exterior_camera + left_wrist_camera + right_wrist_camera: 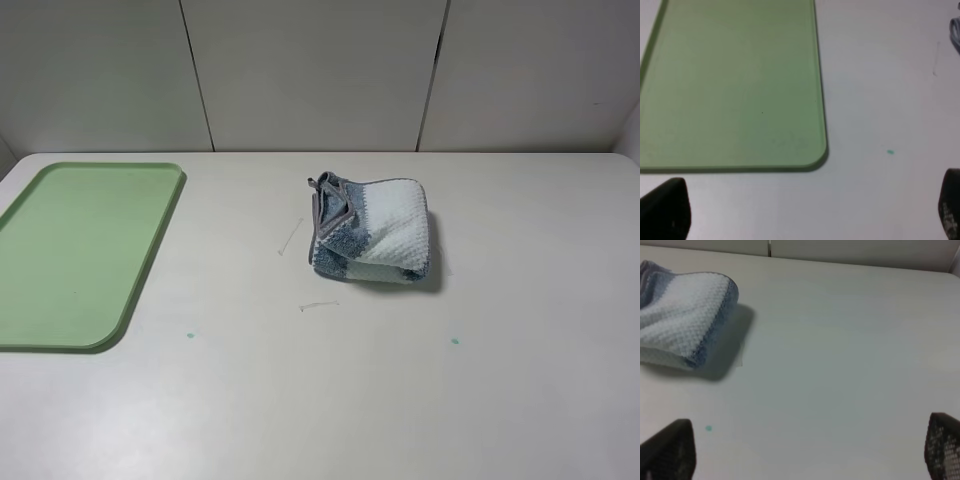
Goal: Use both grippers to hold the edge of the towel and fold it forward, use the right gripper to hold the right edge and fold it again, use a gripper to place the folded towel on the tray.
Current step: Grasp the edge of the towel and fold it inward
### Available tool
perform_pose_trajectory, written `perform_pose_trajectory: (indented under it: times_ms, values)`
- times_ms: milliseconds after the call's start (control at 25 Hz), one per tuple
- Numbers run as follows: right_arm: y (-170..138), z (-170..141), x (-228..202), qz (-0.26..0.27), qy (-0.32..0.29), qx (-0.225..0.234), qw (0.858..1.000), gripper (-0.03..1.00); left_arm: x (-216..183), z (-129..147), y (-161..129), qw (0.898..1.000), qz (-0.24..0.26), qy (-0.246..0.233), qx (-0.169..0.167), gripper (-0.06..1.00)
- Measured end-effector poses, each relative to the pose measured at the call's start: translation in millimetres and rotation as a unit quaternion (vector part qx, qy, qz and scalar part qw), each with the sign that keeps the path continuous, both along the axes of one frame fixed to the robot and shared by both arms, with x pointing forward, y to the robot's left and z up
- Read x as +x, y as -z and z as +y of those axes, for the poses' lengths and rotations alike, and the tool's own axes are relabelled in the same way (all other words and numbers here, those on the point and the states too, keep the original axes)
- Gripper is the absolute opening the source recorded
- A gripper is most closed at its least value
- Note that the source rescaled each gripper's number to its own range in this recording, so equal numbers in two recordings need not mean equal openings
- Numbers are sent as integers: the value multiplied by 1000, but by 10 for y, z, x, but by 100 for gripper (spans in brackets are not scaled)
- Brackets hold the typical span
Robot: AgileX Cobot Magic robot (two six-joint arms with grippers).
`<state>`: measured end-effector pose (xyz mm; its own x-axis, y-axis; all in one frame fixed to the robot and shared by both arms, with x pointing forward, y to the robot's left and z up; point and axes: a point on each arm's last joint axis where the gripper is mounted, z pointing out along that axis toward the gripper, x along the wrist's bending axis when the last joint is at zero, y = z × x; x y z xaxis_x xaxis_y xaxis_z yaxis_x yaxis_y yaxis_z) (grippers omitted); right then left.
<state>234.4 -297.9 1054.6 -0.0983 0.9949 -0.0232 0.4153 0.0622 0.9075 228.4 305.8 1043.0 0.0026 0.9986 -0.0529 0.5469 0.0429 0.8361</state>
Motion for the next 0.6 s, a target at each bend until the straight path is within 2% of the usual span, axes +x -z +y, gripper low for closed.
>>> perform_pose_trajectory:
  times_ms: [320, 600]
  values:
    - [0, 0, 0, 0, 0, 0, 1000, 100, 8, -1, -1, 1000, 3, 0, 0, 100]
    - [0, 0, 0, 0, 0, 0, 1000, 100, 351, -45, -85, 998, 68, 4, -3, 100]
